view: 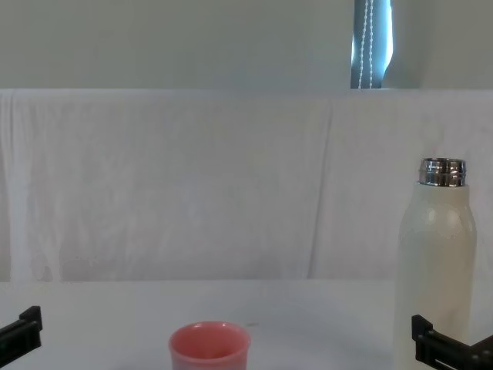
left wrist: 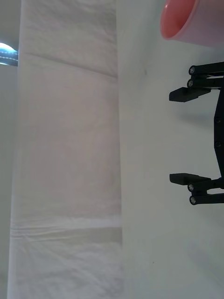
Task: Grasp the thermos with one hand and pour water into the cup lid.
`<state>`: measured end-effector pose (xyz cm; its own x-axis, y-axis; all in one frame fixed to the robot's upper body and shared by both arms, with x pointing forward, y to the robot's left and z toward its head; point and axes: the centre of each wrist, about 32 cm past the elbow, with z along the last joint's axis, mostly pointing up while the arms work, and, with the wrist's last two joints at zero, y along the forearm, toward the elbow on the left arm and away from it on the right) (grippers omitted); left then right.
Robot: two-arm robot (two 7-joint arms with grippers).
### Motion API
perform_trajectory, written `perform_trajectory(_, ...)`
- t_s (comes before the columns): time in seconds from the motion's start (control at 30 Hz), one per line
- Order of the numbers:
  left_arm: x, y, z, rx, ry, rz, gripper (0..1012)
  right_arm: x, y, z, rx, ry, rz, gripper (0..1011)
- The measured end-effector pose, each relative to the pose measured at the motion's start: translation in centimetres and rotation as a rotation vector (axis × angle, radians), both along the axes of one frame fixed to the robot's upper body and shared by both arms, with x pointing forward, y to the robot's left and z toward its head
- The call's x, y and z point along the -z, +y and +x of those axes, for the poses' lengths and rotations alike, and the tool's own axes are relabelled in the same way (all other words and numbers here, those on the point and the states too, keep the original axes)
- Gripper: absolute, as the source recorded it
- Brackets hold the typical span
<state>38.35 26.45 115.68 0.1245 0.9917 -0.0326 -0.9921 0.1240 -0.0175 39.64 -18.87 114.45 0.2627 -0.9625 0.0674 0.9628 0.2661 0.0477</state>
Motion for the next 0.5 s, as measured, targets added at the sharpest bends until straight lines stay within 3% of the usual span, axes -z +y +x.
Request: perform_trajectory(0.5, 0.00, 0.00, 0.00, 0.000, 0.000, 0.000, 1001, 0.00, 0.00, 0.00, 0.000, 0.000, 0.000, 1002)
